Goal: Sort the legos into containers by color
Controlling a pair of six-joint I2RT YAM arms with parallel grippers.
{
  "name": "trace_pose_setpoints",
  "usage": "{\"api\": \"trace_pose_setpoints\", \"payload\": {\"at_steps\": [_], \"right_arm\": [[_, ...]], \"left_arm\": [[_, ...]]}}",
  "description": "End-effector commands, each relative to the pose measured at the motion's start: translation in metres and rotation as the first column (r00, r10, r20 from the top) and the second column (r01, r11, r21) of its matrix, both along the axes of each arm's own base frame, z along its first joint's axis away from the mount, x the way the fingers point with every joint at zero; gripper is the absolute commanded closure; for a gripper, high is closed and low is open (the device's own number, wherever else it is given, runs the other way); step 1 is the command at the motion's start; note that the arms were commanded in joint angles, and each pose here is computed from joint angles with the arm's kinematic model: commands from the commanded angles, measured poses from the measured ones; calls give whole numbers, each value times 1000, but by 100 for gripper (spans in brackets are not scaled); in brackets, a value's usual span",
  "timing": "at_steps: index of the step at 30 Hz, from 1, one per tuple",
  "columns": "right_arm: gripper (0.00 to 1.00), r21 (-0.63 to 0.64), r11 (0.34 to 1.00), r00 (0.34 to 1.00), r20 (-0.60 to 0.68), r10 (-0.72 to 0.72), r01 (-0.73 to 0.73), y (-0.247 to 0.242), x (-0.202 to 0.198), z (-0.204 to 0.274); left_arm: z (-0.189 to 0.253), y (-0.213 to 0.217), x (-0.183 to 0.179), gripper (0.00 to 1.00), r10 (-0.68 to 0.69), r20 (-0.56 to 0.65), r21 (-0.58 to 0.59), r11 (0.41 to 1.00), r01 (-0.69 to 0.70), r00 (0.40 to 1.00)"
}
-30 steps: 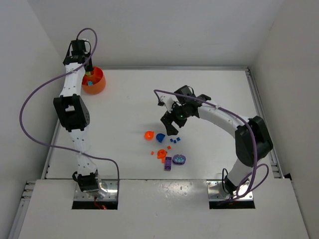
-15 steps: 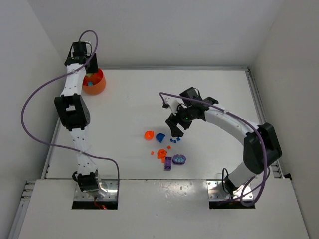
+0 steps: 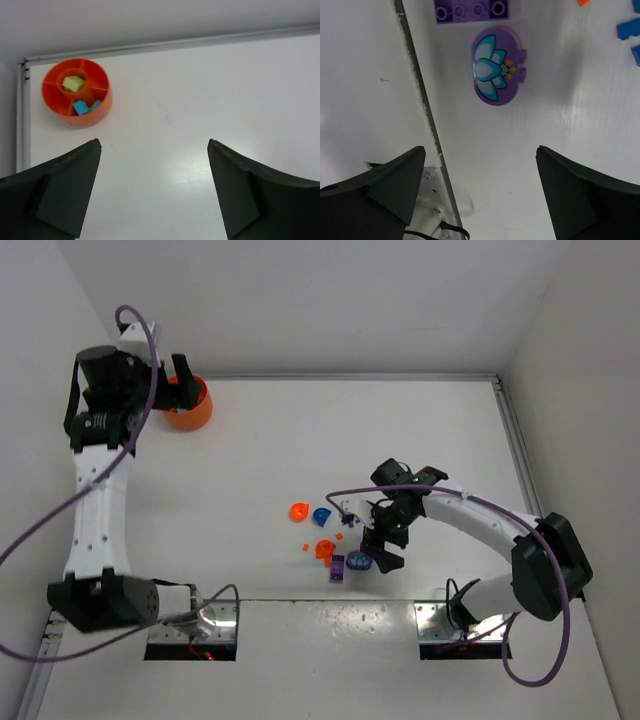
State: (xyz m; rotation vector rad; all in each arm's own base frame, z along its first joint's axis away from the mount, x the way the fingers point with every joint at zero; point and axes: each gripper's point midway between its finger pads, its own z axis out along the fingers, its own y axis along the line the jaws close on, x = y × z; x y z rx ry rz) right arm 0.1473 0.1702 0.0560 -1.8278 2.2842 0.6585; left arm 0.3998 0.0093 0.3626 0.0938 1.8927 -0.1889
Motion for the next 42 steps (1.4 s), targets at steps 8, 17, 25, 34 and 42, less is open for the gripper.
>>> {"api": "trace_pose_setpoints", "payload": {"at_steps": [8, 17, 25, 34, 42], "right_arm": [[7, 42, 998, 998, 55, 43, -46, 33, 4, -23], [12, -12, 1000, 1000, 28, 2, -2, 44, 11, -53], [47, -41, 999, 1000, 13, 19, -18, 41, 7, -66], [81, 160, 987, 979, 201, -32, -1, 68, 36, 19], [91, 404, 915, 954, 268, -134, 15, 138, 80, 118]], "left_arm": [[-35, -55, -87, 4, -222, -8, -137, 966, 219, 975], [-55, -60, -106, 4, -231, -47, -157, 963, 221, 972], [-67, -67, -113, 4, -246, -77, -222, 949, 224, 966], [-77, -88, -136, 12, -342, -82, -360, 886, 292, 936], [-97, -123, -147, 23, -585, -133, -587, 697, 412, 800]]}}
